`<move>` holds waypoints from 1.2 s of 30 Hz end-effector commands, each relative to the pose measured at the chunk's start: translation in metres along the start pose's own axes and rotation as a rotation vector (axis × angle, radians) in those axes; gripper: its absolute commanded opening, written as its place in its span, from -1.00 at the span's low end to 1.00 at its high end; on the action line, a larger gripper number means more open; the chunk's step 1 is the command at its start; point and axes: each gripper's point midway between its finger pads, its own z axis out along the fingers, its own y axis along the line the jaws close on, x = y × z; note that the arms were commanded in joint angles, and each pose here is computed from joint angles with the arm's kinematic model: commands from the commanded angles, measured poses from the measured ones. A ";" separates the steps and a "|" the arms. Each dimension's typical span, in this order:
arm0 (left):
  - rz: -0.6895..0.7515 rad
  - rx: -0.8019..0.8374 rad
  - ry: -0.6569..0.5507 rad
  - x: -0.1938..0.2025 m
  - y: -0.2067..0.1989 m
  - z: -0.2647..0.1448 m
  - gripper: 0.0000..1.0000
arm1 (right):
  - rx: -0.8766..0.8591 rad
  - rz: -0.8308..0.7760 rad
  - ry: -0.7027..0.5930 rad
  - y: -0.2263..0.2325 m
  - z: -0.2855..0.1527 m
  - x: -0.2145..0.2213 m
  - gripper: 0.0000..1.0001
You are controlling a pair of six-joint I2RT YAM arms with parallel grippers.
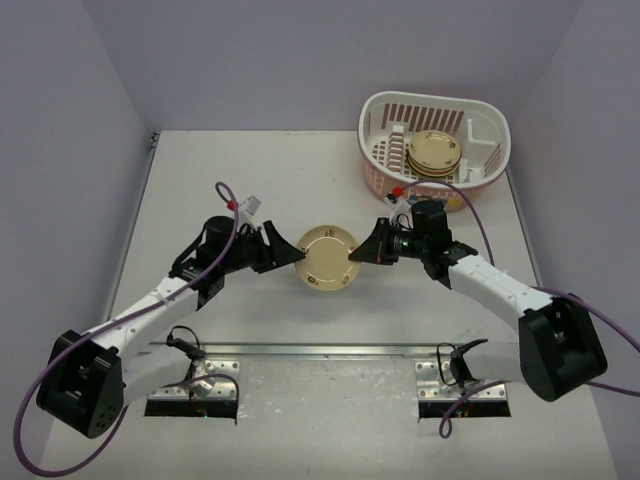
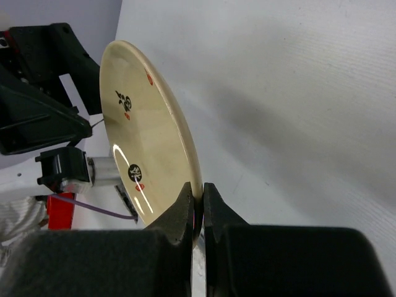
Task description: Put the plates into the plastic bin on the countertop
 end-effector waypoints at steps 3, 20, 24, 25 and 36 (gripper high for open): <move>0.187 -0.298 -0.315 -0.080 -0.015 -0.074 1.00 | 0.083 0.071 -0.329 -0.001 -0.051 -0.109 -1.00; 0.344 -0.413 -0.609 -0.093 -0.011 -0.173 1.00 | 0.825 0.571 -1.060 -0.209 -0.170 -0.348 -1.00; 0.346 -0.391 -0.636 -0.093 -0.015 -0.179 1.00 | 0.873 0.601 -1.023 -0.244 -0.151 -0.347 -1.00; 0.347 -0.384 -0.640 -0.093 -0.016 -0.180 1.00 | 0.875 0.602 -1.015 -0.249 -0.147 -0.347 -1.00; 0.356 -0.378 -0.625 -0.092 -0.017 -0.176 1.00 | 0.832 0.576 -0.905 -0.266 -0.117 -0.349 0.35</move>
